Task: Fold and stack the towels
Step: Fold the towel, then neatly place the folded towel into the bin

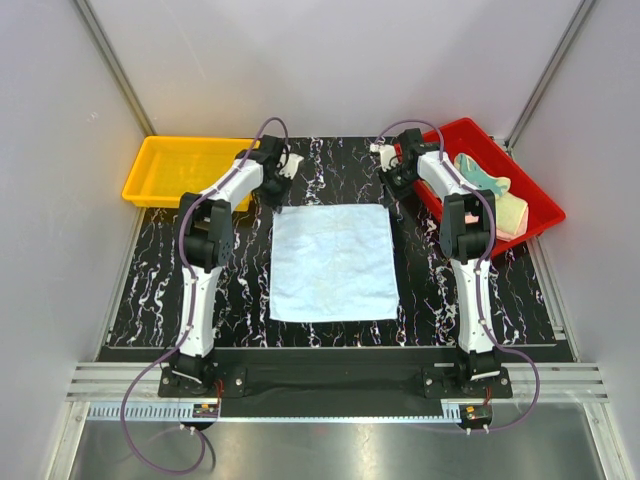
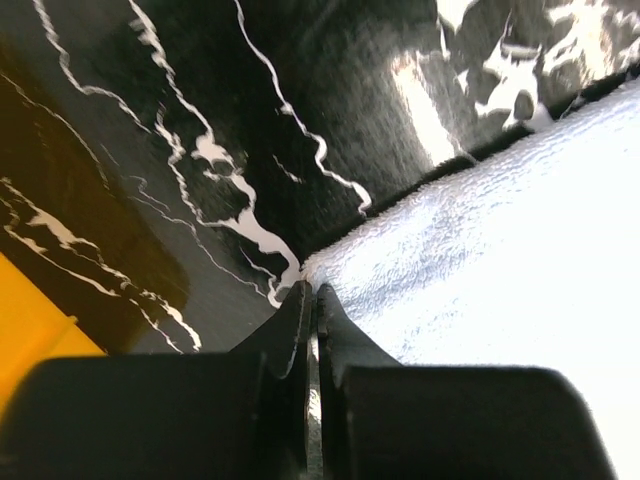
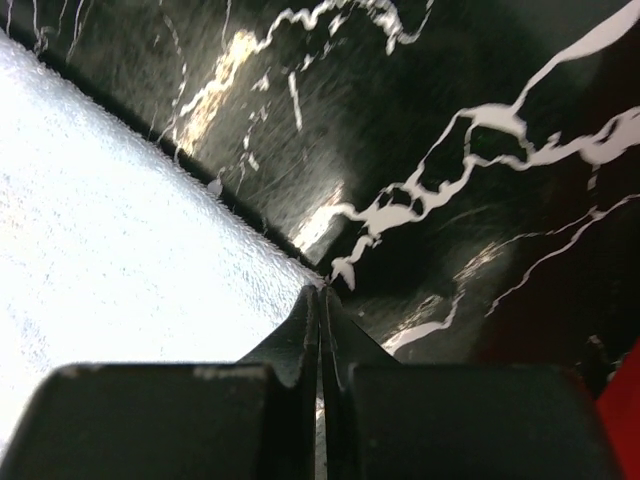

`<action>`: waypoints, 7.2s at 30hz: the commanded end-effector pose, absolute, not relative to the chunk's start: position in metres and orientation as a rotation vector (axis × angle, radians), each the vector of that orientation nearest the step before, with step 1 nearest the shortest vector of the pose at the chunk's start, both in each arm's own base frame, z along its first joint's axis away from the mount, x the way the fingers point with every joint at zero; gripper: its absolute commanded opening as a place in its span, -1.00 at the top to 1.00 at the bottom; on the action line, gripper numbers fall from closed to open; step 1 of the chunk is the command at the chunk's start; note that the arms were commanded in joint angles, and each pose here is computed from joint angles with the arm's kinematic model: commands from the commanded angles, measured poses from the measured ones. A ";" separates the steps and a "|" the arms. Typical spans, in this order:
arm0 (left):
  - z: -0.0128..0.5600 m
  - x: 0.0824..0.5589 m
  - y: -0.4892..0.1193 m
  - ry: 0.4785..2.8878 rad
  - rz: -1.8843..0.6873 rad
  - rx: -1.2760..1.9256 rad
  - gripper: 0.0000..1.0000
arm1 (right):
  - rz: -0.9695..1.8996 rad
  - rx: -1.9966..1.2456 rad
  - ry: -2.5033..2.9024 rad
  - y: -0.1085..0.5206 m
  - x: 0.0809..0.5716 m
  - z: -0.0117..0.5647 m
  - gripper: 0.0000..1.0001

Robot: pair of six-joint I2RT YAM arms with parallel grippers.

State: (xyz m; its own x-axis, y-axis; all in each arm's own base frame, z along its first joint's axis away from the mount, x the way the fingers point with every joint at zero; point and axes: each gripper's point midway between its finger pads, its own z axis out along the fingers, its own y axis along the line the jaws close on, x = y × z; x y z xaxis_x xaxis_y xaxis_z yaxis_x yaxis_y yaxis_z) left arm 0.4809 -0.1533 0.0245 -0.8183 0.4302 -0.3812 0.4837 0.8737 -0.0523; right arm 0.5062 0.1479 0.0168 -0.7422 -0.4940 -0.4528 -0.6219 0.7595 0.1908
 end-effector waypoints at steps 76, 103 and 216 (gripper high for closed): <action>0.087 0.225 -0.133 2.720 -0.091 0.372 0.74 | 0.309 0.076 2.838 0.136 0.231 0.065 0.94; 0.026 0.214 -0.176 2.783 -0.336 -0.003 0.23 | 0.399 0.381 2.782 0.155 0.246 0.033 0.60; 0.152 0.603 0.116 2.152 0.611 -0.301 1.00 | 0.685 0.003 2.289 0.209 0.355 0.178 -0.60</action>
State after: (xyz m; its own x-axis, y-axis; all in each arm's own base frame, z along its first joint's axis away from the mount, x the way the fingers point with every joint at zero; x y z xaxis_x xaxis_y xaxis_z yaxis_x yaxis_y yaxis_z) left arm 0.5842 0.1002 0.1483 -0.6782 0.0220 -0.7346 -0.3562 0.8645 0.3547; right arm 0.3443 0.2038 0.1429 -0.7967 0.1745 -0.5787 -0.1404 0.8778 0.4580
